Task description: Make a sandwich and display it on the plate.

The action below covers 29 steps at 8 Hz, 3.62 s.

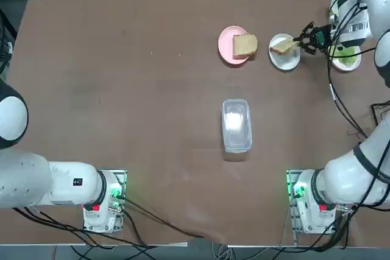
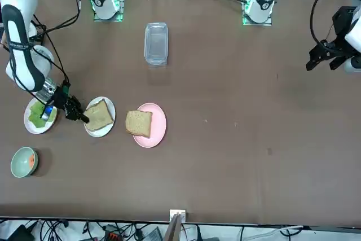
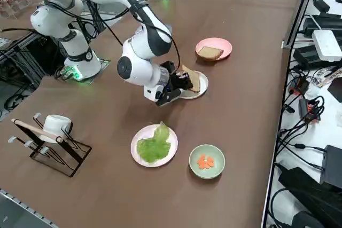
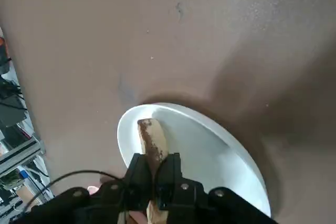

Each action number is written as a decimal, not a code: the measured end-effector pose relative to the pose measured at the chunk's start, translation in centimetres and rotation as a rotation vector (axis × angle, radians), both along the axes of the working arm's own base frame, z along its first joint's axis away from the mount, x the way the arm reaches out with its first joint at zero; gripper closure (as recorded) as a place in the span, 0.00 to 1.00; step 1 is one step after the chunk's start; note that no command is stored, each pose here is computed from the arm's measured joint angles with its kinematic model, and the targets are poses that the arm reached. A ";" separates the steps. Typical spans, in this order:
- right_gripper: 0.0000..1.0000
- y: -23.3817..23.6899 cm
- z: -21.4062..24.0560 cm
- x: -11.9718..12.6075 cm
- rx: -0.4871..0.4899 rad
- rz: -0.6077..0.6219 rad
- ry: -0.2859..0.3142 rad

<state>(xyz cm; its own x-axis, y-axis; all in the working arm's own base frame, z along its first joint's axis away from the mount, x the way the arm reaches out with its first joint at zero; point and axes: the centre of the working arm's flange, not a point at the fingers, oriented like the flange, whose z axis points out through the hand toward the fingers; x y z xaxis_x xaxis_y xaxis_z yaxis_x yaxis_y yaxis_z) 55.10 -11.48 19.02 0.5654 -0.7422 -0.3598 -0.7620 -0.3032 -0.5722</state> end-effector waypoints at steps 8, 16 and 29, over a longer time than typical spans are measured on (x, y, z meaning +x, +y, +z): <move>0.00 -1.8 4.6 1.3 -0.091 0.113 -0.067; 0.00 -10.9 18.6 5.7 -0.348 0.524 -0.067; 0.05 -13.1 9.6 18.1 -0.946 1.482 -0.271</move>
